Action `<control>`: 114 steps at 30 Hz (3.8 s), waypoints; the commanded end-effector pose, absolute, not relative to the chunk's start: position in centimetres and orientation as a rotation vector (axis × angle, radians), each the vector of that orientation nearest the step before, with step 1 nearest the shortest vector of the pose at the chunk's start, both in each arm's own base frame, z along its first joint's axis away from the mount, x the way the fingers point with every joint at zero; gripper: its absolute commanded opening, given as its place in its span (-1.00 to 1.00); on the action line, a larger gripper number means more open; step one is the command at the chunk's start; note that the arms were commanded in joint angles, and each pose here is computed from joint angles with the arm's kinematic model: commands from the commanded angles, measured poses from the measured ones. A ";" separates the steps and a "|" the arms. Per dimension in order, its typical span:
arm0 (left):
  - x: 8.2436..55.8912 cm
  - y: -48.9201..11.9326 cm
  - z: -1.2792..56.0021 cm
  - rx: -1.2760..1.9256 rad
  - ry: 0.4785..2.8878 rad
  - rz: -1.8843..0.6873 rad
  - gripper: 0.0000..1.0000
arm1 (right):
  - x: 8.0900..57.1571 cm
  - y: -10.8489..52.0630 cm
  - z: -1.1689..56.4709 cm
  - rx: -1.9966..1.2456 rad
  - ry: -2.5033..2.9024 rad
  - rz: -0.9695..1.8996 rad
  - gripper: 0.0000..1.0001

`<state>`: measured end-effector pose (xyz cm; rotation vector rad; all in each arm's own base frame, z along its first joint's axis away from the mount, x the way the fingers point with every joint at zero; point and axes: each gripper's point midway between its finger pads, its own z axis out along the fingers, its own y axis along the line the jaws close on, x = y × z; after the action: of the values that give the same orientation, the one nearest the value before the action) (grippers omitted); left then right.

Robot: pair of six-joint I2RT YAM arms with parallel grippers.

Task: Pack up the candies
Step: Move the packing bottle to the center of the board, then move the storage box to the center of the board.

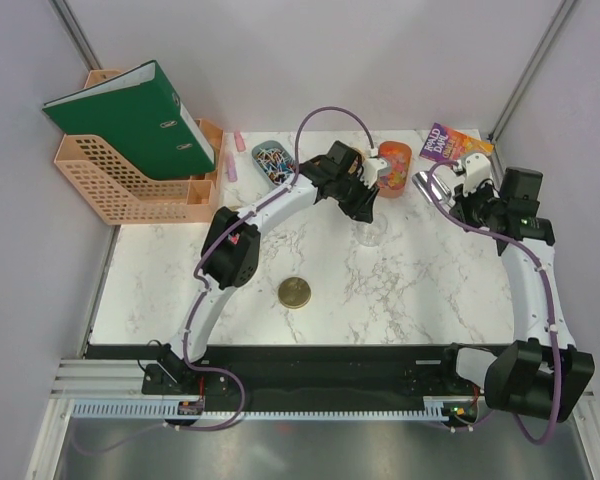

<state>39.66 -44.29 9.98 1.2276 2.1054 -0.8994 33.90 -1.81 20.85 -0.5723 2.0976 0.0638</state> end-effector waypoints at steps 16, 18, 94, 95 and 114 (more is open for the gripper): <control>40.3 -46.1 8.7 1.390 1.967 -0.753 -0.69 | 32.8 -1.6 19.7 -0.602 2.118 0.106 -1.00; 39.3 -45.9 9.1 1.438 1.953 -0.752 -0.81 | 32.8 -1.6 19.7 -0.611 2.118 0.108 -1.00; 39.8 -13.6 7.6 0.600 2.809 -0.056 -0.08 | 32.5 0.3 16.6 -0.705 2.202 0.305 -1.00; 39.9 -13.4 7.5 0.593 2.809 -0.055 -0.08 | 32.4 0.3 16.7 -0.705 2.199 0.305 -1.00; 40.0 -14.1 4.4 0.648 2.870 -0.107 -0.30 | 32.4 0.2 16.8 -0.692 2.203 0.293 -1.00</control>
<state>39.51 -12.17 3.70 0.6303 2.9018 -0.0395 31.57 0.08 14.84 -0.6680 2.2691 0.3169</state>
